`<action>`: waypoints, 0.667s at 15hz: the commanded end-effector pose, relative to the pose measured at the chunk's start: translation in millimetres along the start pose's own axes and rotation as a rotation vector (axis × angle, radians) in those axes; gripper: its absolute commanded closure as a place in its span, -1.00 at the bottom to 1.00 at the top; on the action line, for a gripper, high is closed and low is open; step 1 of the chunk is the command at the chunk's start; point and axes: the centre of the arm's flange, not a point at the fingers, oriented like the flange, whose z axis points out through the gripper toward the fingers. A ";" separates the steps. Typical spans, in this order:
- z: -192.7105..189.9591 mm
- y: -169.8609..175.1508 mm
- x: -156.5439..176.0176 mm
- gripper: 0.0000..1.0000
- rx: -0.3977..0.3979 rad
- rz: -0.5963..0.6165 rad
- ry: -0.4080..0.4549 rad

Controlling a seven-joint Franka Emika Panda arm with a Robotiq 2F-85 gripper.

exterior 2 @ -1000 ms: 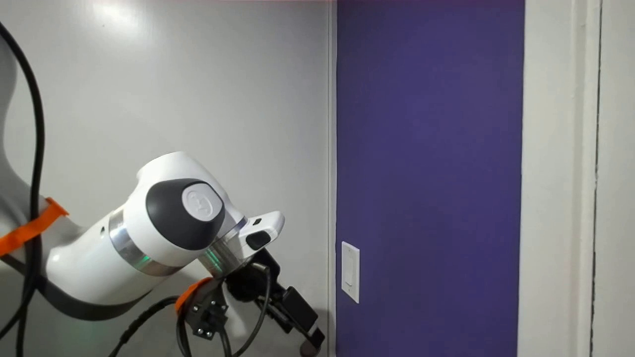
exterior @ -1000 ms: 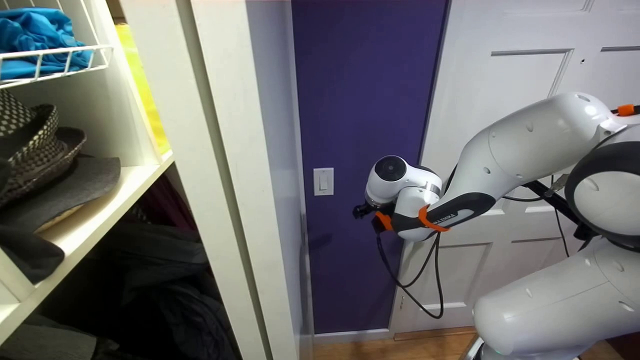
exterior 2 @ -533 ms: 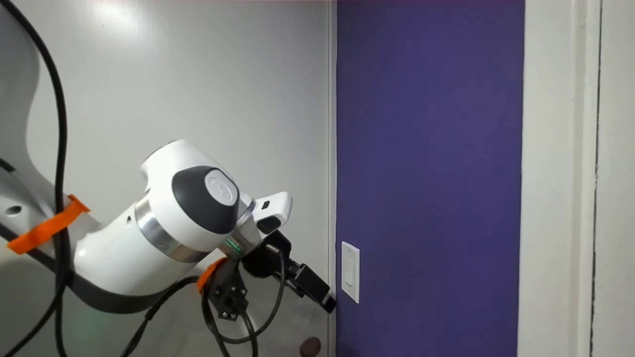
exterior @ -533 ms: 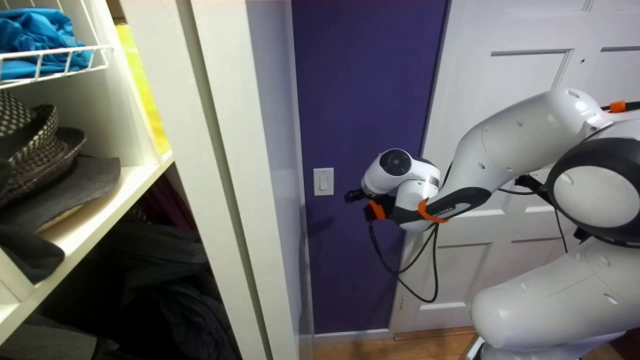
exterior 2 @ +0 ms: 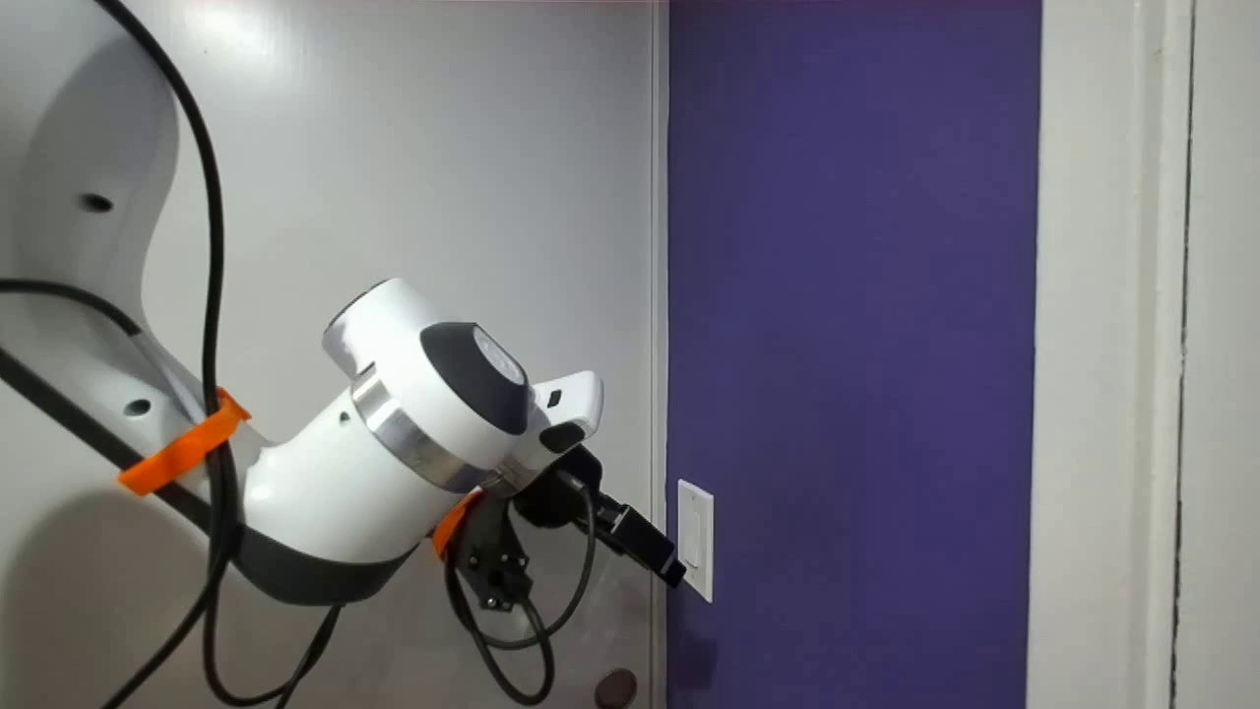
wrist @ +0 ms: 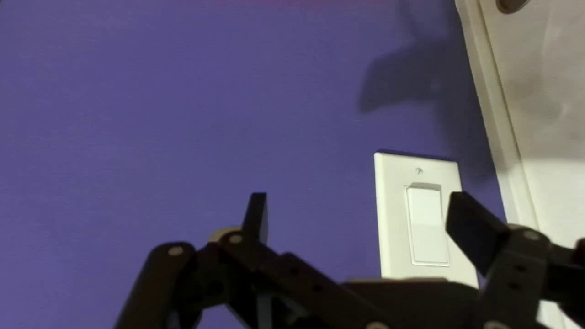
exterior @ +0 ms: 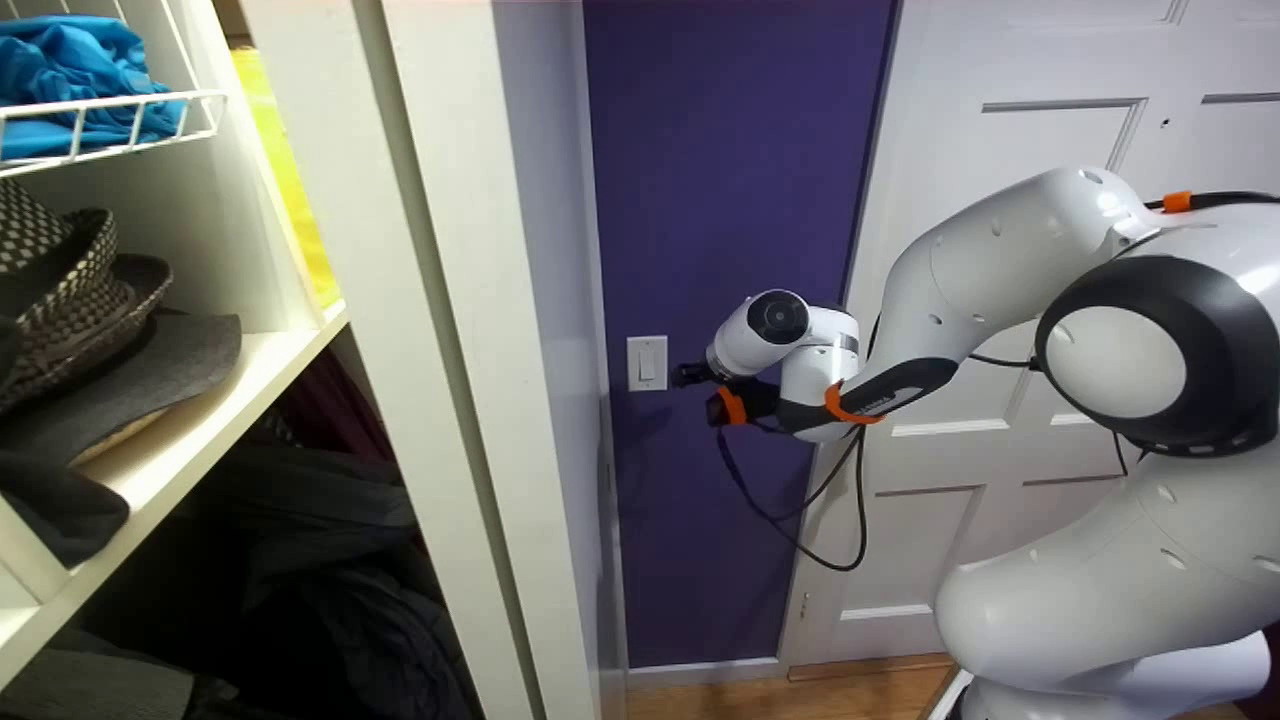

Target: Flip the light switch on the wall

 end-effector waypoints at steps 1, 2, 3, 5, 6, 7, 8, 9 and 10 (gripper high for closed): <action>39.0 -15.8 1.9 -0.66 0.039 0.017 0.044; 41.3 -19.2 3.9 -0.42 0.044 0.022 0.051; 43.8 -23.3 5.7 -0.36 0.048 0.033 0.055; 48.5 -31.1 8.1 -0.05 0.060 0.046 0.062; 51.1 -34.9 8.4 0.12 0.067 0.052 0.064; 53.8 -38.4 8.9 0.24 0.070 0.054 0.065; 56.8 -41.9 8.5 0.40 0.076 0.058 0.067; 60.4 -45.3 8.0 0.52 0.077 0.061 0.065; 64.2 -47.4 8.0 0.68 0.077 0.062 0.067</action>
